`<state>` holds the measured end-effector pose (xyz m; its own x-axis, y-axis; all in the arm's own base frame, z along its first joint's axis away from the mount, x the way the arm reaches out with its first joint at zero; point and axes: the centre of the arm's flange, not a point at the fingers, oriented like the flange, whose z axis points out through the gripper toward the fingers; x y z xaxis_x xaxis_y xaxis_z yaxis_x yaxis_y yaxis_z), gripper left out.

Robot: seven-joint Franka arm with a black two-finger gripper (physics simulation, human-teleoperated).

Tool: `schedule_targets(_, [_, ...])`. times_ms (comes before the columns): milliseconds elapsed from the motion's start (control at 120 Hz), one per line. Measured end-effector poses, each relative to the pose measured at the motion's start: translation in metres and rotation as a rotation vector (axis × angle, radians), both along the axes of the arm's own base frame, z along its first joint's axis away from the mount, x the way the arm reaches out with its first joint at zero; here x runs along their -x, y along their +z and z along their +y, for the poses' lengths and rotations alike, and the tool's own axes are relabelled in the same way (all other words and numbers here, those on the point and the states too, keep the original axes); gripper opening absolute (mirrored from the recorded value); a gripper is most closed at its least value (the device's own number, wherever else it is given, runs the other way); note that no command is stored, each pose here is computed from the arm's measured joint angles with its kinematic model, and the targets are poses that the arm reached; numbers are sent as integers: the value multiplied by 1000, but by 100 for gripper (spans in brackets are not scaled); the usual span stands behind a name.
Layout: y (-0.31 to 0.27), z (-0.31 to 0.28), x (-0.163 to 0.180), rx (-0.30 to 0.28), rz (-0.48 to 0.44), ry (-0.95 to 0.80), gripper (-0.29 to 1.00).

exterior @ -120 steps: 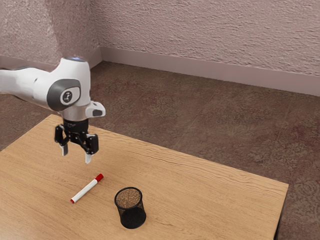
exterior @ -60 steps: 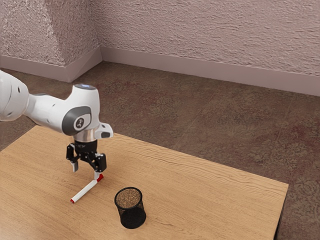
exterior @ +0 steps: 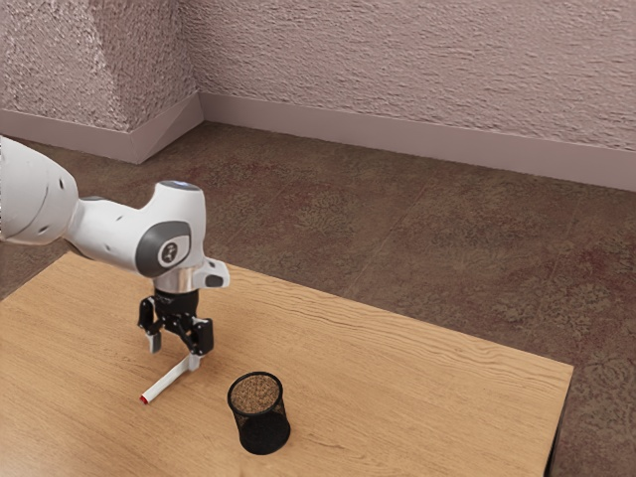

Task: Put the marker into the pen holder.

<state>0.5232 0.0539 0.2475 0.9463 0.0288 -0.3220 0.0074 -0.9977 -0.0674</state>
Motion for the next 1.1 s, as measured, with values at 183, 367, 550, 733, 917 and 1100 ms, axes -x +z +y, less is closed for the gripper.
schedule_targets(183, [-7, 0, -3, 14, 9, -20, 69])
schedule_targets(367, [-5, 1, -5, 20, 3, -40, 50])
schedule_targets(550, [-4, 1, -6, 24, -1, -57, 39])
schedule_targets(733, [-4, -3, -5, 38, -11, -60, 35])
schedule_targets(917, [-5, -4, -4, 49, -19, -55, 33])
schedule_targets(1100, [-5, -4, -5, 53, -20, -58, 13])
